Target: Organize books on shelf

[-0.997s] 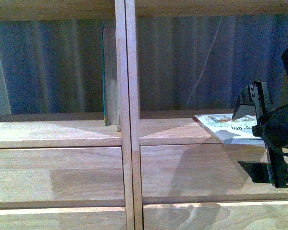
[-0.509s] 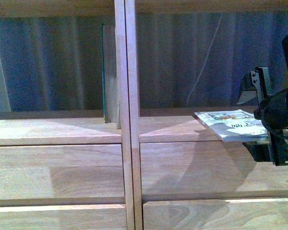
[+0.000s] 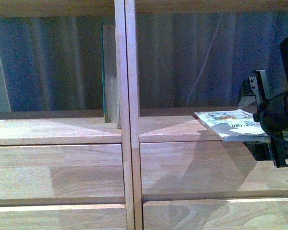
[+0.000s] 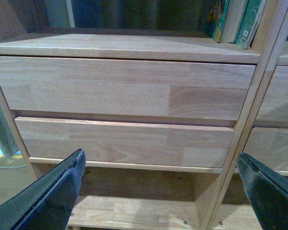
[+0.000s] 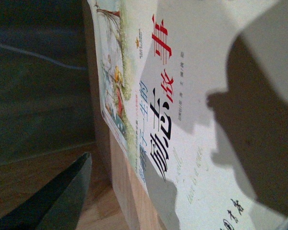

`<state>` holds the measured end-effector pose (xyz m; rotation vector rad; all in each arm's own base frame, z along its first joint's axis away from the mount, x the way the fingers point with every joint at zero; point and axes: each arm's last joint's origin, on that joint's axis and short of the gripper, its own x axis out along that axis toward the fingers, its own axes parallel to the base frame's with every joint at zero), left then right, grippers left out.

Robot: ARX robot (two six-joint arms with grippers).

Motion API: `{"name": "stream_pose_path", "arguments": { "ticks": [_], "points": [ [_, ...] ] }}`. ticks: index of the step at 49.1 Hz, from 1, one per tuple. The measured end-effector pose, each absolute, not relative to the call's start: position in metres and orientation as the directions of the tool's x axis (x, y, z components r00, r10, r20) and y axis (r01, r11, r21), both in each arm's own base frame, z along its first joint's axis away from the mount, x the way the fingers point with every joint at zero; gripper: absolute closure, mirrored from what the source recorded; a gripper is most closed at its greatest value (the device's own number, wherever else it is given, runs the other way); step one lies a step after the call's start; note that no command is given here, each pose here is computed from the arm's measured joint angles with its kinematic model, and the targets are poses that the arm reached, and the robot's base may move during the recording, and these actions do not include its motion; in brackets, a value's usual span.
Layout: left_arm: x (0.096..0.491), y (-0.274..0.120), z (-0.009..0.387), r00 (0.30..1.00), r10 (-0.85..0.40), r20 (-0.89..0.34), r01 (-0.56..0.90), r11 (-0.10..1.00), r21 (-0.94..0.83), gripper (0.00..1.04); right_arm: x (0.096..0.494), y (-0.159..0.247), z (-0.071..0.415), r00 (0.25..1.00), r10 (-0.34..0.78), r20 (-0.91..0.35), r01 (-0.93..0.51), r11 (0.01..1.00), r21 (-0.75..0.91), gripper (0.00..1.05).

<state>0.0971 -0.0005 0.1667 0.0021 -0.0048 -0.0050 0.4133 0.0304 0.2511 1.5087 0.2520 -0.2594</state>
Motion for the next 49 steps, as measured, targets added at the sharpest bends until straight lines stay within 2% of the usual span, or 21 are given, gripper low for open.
{"name": "stream_pose_path", "arguments": {
  "ticks": [11, 23, 40, 49],
  "points": [
    [0.097, 0.0, 0.167, 1.0, -0.005, 0.005, 0.005, 1.0, 0.002, 0.07, 0.415, 0.031, 0.248, 0.945, -0.014, -0.326, 0.326, 0.055, 0.944, 0.6],
    [0.097, 0.0, 0.167, 1.0, -0.005, 0.005, 0.005, 1.0, 0.002, 0.07, 0.415, 0.031, 0.249, 0.952, -0.013, -0.306, 0.306, 0.063, 0.95, 0.95],
    [0.097, 0.0, 0.167, 1.0, -0.005, 0.005, 0.005, 1.0, 0.002, 0.07, 0.408, 0.029, 0.247, 0.958, 0.004, -0.286, 0.285, 0.073, 0.956, 0.97],
    [0.097, 0.0, 0.167, 1.0, -0.005, 0.005, 0.005, 1.0, 0.002, 0.07, 0.395, 0.021, 0.261, 0.966, 0.059, -0.25, 0.243, 0.111, 0.964, 0.97]
  ]
}}
